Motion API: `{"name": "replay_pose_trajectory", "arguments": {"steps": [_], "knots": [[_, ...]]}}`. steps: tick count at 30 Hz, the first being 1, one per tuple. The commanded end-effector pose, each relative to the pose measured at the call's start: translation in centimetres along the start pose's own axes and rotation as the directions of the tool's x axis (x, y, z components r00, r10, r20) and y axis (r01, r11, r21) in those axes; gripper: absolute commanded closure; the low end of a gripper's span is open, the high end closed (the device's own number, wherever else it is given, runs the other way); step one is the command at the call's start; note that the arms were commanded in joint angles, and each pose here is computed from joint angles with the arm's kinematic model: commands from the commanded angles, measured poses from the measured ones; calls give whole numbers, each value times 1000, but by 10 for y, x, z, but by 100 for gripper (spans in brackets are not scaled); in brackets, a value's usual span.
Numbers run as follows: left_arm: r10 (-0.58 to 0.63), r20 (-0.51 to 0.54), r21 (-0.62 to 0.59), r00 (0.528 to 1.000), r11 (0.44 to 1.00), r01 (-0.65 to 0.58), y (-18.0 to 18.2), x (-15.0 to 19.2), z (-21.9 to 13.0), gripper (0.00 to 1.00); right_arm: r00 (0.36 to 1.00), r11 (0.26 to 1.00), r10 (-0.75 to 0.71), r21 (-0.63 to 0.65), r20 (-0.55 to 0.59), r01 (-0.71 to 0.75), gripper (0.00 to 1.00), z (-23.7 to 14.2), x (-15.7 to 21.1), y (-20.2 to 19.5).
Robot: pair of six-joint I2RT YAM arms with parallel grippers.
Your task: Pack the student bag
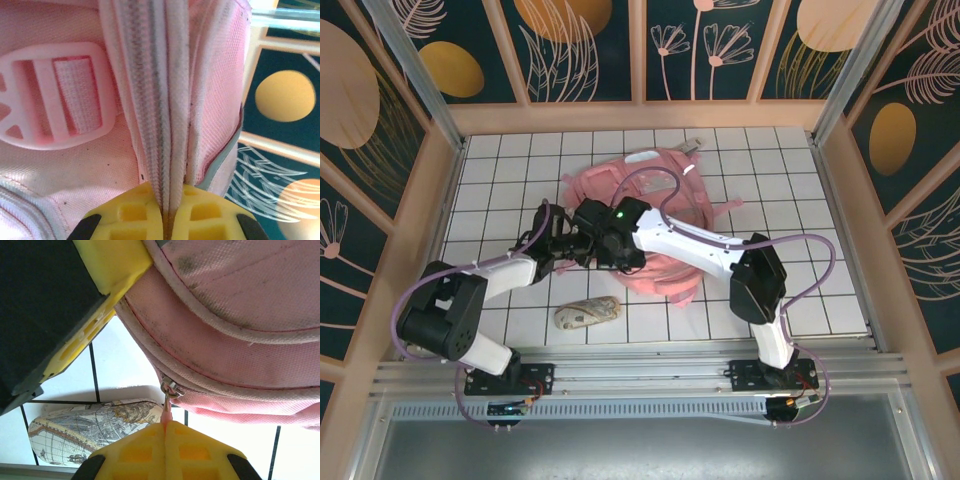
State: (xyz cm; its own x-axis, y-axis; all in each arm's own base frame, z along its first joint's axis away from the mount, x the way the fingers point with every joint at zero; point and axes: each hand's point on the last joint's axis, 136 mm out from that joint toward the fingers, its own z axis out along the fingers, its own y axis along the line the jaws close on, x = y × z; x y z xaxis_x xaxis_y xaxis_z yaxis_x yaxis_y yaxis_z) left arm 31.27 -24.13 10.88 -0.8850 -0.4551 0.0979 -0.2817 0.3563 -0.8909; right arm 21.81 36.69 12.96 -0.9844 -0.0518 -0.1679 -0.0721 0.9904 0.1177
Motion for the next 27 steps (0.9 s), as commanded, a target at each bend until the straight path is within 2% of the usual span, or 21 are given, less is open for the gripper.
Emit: {"name": "replay_pose_trajectory", "arguments": {"steps": [1,6,8,12,16,18,19,21,22,23,24,27], "knots": [[138,32,-86,990,987,-135,-5,-11,-6,100,998,999,-36,1,-59,37,100,-10,20,-13],[184,35,-132,982,975,-178,0,-25,-22,100,987,990,-93,93,-129,105,100,-6,42,-59],[239,-2,-174,971,956,-235,2,-26,-25,100,986,978,-127,154,-106,142,100,-9,37,-83],[327,-84,-263,941,904,-337,15,-21,-35,100,981,946,-194,265,7,185,100,-14,-5,-135],[372,-145,-329,917,856,-400,29,-13,-46,100,983,951,-136,295,125,94,100,-15,-62,-189],[390,-169,-338,905,840,-425,30,-9,-52,100,981,966,-87,254,174,41,100,-21,-89,-205],[395,-171,-324,903,843,-430,27,-7,-53,100,980,980,-73,195,183,37,100,-23,-95,-201],[389,-168,-282,906,862,-422,15,-3,-53,100,976,996,-87,-9,198,90,100,-31,-98,-161],[381,-164,-254,910,875,-412,7,-2,-51,100,975,988,-96,-103,199,119,84,-37,-92,-138],[371,-150,-210,916,894,-397,-6,-2,-49,100,975,972,-109,-186,192,145,64,-43,-80,-113],[360,-135,-164,923,911,-379,-19,-1,-49,100,977,952,-121,-256,176,164,57,-48,-66,-91],[345,-95,-83,934,932,-353,-50,-3,-50,100,984,901,-135,-399,113,170,50,-51,-30,-47]]}}
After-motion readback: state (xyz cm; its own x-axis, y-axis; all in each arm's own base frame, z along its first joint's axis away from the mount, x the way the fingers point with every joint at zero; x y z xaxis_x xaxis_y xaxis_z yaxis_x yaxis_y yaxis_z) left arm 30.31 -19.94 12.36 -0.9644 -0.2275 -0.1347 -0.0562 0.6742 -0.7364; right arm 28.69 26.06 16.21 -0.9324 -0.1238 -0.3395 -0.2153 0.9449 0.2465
